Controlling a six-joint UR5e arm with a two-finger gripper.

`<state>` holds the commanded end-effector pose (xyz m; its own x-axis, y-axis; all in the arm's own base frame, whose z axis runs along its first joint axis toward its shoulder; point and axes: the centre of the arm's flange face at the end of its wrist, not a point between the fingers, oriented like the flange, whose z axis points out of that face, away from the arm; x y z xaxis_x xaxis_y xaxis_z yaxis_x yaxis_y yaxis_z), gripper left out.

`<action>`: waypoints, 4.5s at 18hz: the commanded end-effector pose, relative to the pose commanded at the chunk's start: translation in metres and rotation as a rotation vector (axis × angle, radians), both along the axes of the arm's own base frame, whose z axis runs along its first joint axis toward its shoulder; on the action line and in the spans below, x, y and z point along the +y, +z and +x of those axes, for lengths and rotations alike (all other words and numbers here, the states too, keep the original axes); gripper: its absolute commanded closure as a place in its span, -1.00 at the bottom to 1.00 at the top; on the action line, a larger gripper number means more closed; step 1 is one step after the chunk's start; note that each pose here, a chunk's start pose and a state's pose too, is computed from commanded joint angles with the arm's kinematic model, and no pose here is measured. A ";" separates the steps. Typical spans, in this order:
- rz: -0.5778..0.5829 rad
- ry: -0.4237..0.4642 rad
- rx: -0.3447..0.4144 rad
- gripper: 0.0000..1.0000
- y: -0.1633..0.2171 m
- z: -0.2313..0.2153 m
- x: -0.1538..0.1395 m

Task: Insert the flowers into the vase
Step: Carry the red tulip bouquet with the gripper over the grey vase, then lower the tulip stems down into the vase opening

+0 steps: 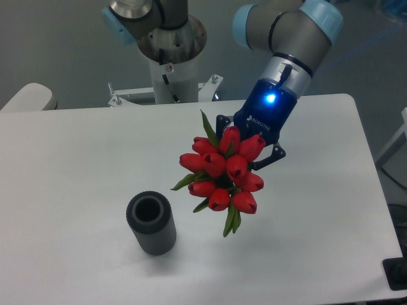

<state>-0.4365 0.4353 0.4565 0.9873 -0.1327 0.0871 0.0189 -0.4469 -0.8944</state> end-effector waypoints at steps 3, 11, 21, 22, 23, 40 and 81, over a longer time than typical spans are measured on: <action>0.000 -0.002 -0.003 0.58 -0.002 0.000 0.002; -0.001 -0.014 -0.033 0.58 0.001 0.005 0.019; 0.001 -0.025 -0.053 0.53 0.000 0.011 0.034; 0.010 -0.033 -0.052 0.53 0.001 0.011 0.035; 0.028 -0.047 -0.057 0.55 0.001 0.012 0.038; 0.427 -0.395 -0.047 0.58 0.022 0.074 0.074; 0.417 -0.385 -0.126 0.56 -0.130 0.079 0.066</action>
